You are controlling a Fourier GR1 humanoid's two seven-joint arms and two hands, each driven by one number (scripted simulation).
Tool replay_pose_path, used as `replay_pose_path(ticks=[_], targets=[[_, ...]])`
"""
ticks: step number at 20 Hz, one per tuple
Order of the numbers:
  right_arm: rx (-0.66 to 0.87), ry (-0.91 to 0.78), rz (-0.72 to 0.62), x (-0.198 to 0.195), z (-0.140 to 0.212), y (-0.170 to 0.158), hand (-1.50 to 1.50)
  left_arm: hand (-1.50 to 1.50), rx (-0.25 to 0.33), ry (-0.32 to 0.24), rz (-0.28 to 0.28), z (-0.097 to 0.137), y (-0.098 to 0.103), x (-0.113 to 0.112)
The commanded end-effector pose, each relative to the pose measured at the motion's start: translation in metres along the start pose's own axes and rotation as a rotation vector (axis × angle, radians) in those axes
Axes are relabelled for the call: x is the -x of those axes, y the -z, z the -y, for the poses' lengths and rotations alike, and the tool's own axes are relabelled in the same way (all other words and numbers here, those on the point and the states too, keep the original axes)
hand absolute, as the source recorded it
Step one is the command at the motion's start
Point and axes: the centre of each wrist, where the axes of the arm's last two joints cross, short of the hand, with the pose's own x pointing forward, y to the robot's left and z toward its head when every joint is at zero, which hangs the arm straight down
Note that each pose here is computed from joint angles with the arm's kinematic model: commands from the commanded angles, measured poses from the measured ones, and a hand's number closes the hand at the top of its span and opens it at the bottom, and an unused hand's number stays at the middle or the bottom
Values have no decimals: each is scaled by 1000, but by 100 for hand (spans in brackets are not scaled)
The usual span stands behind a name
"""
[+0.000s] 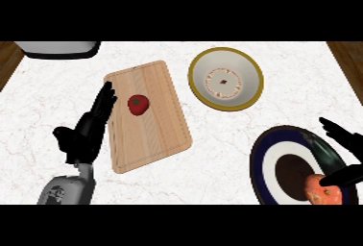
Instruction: Pick the eggplant from the plate and place it in the bowl
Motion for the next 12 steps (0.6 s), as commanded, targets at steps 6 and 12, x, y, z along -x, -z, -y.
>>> replay_pose_path(ticks=[6,12], targets=[[-121,-166,139,0,-21,12,150,0,-6,-3,-1,14,1,12],[-160,-137,167,17,-49,21,150,0,11,-5,-2,-2,3,-13]])
